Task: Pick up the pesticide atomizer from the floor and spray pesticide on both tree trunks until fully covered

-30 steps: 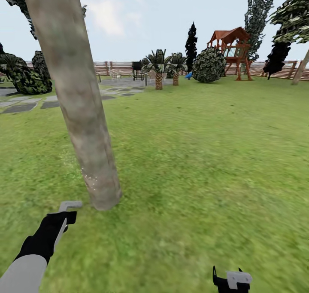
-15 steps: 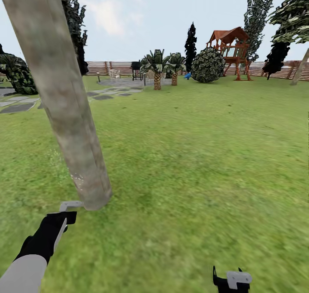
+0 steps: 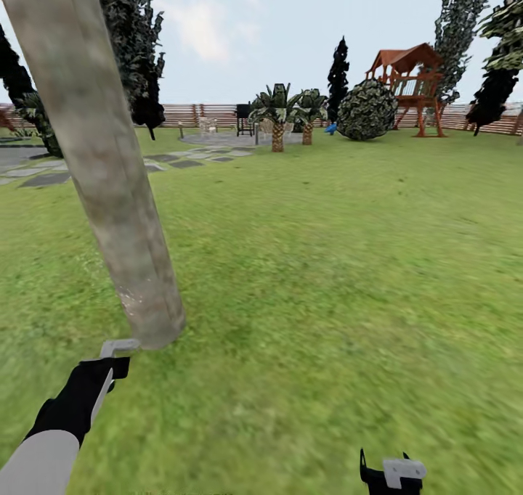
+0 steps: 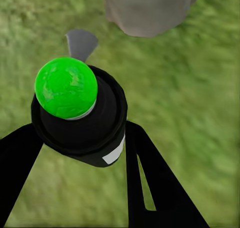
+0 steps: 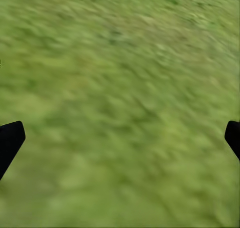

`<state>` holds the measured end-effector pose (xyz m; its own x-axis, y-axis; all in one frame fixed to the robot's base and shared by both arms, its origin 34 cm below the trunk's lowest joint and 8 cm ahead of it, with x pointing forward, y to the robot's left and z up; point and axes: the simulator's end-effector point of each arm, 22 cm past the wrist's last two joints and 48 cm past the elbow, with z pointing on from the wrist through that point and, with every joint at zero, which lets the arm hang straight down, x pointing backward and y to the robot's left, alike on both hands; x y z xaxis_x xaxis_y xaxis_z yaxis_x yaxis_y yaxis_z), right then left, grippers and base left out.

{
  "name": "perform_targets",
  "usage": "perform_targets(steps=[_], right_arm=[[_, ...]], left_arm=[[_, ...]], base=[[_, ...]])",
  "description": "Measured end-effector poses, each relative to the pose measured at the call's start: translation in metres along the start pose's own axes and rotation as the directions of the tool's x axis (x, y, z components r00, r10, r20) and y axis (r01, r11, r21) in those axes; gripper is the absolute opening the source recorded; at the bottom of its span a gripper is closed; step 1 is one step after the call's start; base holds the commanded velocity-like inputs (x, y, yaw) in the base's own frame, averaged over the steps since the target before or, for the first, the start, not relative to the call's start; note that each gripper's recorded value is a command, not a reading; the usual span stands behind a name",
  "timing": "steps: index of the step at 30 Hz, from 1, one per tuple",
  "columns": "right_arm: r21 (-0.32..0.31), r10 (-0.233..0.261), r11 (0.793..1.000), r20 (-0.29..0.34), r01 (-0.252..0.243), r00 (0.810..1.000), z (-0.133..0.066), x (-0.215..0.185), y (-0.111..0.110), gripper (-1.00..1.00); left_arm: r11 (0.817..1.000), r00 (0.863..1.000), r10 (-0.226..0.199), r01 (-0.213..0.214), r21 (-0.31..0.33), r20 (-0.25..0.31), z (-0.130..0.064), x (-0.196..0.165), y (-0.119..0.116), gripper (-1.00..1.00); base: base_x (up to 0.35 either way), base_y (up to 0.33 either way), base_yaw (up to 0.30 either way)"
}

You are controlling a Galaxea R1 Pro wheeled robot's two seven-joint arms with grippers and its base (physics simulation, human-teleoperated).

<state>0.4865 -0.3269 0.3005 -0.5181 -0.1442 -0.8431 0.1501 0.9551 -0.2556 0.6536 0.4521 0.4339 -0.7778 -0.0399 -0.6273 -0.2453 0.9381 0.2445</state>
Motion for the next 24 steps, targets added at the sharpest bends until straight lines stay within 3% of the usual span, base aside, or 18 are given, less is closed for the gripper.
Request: perform_targets(steps=[19, 24], right_arm=[[0.0, 0.0, 1.0, 0.0, 0.0, 1.0, 0.0, 0.0, 0.0, 1.0], [-0.001, 0.0, 1.0, 0.0, 0.0, 1.0, 0.0, 0.0, 0.0002, 1.0]], left_arm=[[1.0, 1.0, 0.001, -0.001, 0.0, 0.0, 0.0, -0.0001, -0.0001, -1.0], [1.0, 1.0, 0.0, 0.0, 0.0, 0.0, 0.0, 0.0, 0.0002, -1.0]], base=[[0.188, -0.223, 0.025], [0.178, -0.225, 0.235]])
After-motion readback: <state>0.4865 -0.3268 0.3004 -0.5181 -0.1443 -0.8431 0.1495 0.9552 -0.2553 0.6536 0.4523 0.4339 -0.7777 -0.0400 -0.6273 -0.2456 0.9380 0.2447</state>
